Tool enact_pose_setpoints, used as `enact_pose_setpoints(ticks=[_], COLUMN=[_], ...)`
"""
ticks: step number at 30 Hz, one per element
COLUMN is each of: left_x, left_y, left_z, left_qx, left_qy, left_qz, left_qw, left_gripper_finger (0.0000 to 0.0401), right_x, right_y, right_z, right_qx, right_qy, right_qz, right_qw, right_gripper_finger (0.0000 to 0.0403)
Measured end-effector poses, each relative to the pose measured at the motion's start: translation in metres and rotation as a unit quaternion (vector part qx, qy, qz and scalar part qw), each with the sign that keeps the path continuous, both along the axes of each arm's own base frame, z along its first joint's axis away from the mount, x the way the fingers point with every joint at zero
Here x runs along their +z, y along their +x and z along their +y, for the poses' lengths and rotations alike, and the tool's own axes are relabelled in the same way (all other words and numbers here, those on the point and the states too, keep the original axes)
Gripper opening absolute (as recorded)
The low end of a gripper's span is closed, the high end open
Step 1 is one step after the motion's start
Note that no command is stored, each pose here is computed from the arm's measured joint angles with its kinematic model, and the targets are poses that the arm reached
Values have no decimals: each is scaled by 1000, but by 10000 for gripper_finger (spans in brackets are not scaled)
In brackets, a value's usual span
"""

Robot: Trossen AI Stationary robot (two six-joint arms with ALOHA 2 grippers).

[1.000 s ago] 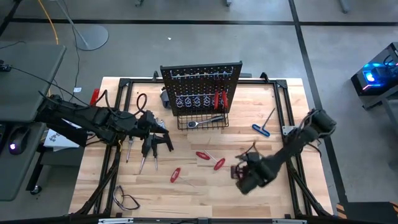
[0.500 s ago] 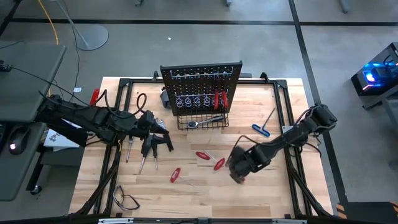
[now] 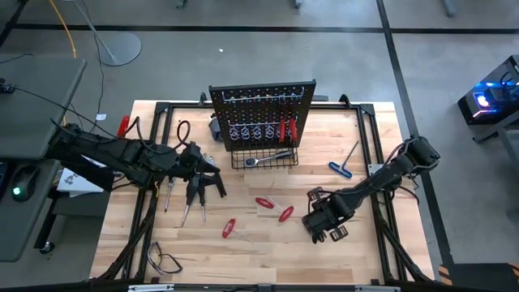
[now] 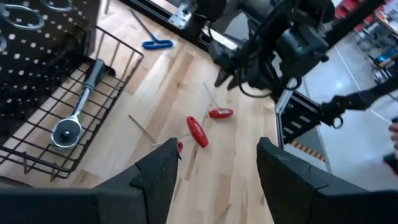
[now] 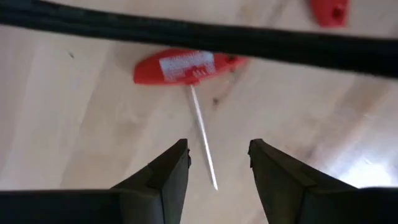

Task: Hang tools onto peg board
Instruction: Hang the red allen wrench on the peg board

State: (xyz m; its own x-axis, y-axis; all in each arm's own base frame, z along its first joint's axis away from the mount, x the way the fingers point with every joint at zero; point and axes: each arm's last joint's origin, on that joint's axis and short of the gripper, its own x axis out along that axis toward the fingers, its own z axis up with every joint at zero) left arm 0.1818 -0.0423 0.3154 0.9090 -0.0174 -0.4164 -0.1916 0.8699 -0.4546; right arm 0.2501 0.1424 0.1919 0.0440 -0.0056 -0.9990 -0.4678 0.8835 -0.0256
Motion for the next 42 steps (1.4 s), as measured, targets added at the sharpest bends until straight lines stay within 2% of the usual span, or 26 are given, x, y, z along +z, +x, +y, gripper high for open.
enact_pose_setpoints(ticks=[2,18,22,25,27,28,35,39,42], left_x=[0,0,0,0,0,0,0,1,6], left_y=[0,0,0,0,0,0,0,-1,0], left_z=[0,2,2,3,3,3,-1,-7,-12], left_qx=[4,50,53,57,59,59,50,31,18], left_qy=[1,-11,-15,-12,-12,-12,-46,-64,-73], left_qz=[0,-5,-4,-3,-3,-3,-3,-7,-35], left_qw=[1000,999,998,998,998,998,998,997,997], left_gripper_finger=[200,200,200,200,200,200,200,200,200], right_x=[-6,-52,-63,-73,-76,-77,-68,-53,-35], right_y=[0,-11,-12,-10,-9,-8,-5,0,7], right_z=[-1,-5,-3,-1,1,1,3,5,9], right_qx=[4,7,12,13,-2,-13,-87,-148,-197], right_qy=[19,52,47,32,25,25,9,18,41], right_qz=[0,-35,-21,-12,-15,-16,-20,-31,-63], right_qw=[1000,998,999,999,1000,999,996,988,977], right_gripper_finger=[163,159,127,72,24,13,1,0,0])
